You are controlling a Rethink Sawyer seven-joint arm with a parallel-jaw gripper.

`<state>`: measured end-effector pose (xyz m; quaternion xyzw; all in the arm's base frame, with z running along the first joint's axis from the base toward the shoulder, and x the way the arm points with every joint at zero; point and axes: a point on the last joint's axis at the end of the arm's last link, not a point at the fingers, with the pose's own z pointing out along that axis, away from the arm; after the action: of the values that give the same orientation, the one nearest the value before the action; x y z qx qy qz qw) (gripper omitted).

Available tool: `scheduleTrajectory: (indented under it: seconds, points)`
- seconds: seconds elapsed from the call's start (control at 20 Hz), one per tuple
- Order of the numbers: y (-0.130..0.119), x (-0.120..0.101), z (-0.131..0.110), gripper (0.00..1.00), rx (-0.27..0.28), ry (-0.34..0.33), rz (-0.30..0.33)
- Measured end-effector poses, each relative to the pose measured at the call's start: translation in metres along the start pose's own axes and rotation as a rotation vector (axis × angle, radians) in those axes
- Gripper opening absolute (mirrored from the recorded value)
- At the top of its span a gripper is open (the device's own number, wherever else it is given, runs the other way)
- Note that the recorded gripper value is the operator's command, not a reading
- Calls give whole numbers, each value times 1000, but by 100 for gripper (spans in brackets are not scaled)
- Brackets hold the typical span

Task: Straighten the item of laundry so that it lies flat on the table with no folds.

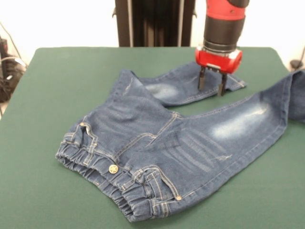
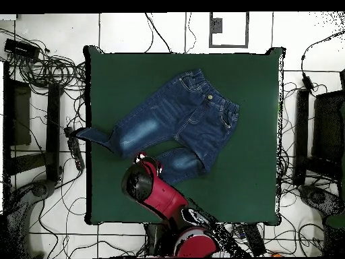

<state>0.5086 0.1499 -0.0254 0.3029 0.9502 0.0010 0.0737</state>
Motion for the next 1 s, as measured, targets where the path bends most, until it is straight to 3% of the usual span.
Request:
scheduleTrajectory:
  seconds: [0.3, 0.55, 0.75, 1.0]
  points:
    - [-5, -2, -17, 100, 42, 36, 34]
    - [-4, 1, -39, 100, 72, 90, 24]
    - [2, 2, -56, 100, 80, 131, 7]
    - [7, -14, -77, 100, 70, 154, 24]
